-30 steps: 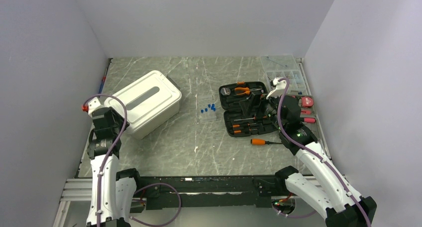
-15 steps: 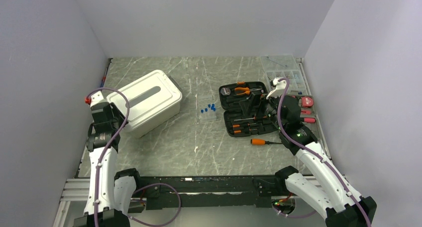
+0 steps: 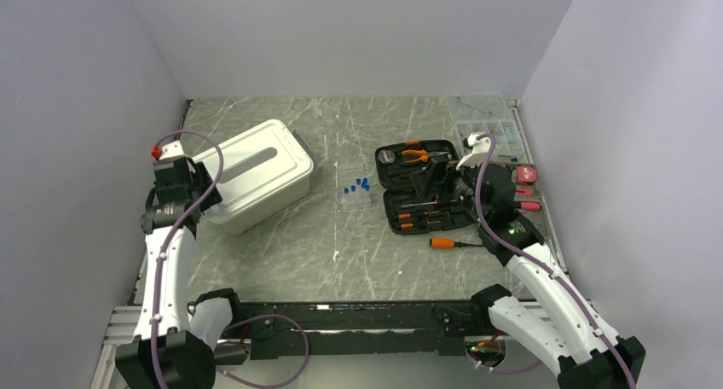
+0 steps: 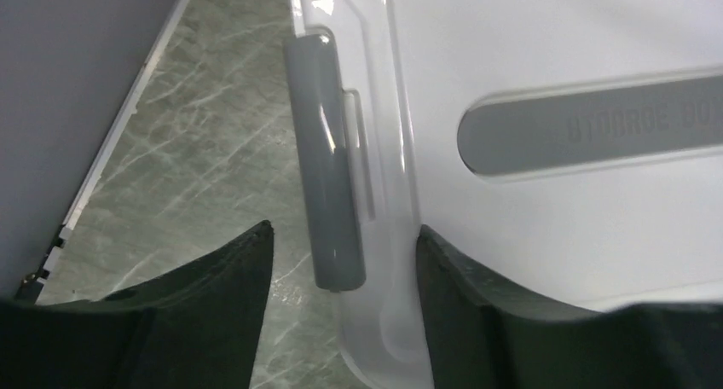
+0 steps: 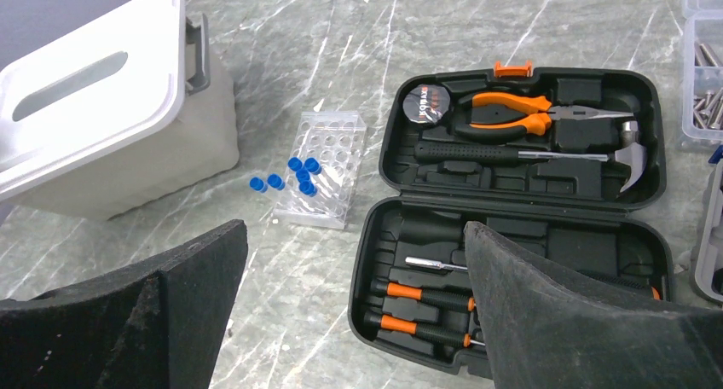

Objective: Organize the chemistry lab equipment

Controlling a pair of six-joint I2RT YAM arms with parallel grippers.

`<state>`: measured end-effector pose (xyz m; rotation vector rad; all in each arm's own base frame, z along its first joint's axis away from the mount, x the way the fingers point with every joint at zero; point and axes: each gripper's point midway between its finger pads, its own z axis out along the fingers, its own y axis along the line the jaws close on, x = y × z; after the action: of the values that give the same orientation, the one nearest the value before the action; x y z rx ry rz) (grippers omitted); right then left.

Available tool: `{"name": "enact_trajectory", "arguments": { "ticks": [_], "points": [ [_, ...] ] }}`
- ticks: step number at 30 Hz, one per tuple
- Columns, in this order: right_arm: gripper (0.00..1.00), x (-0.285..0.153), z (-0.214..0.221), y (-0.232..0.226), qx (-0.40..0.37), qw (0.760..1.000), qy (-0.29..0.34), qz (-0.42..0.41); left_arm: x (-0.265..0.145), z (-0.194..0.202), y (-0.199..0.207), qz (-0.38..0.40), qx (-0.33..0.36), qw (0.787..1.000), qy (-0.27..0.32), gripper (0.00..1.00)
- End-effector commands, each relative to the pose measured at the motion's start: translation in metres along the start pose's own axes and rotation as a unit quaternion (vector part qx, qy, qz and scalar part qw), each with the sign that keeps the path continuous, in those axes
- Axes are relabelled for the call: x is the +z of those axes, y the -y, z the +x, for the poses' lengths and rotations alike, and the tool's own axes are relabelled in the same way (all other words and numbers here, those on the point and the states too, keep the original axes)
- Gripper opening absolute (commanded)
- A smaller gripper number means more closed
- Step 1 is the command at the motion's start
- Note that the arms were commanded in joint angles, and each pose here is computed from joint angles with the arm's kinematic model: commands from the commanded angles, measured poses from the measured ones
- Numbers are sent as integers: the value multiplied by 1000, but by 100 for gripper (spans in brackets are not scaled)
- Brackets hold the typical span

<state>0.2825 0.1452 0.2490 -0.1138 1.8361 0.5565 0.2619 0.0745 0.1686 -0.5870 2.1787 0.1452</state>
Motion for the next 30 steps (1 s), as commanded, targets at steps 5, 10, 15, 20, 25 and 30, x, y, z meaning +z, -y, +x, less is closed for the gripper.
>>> {"name": "enact_trajectory", "arguments": {
  "ticks": [5, 10, 15, 20, 25, 30],
  "points": [
    [100, -2, -17, -3, -8, 999, 34, -7, -29, -62, -7, -44, 27, 997, 52, 89],
    [100, 5, -18, -11, -2, 999, 24, -26, -43, -100, 9, -40, 56, 993, 100, 99],
    [100, 24, -25, -38, 26, 996, 10, -88, -25, -104, 34, -4, 73, 994, 86, 99],
    [100, 63, -31, -75, 66, 983, -16, -172, 0, -103, 24, 10, 36, 996, 87, 99],
    [100, 115, -28, -106, 66, 974, -54, -210, 14, -97, 7, 4, 12, 995, 97, 99],
    [100, 175, -16, -134, 77, 958, -98, -258, 34, -77, -5, 21, -34, 996, 78, 100]
  ]
}}
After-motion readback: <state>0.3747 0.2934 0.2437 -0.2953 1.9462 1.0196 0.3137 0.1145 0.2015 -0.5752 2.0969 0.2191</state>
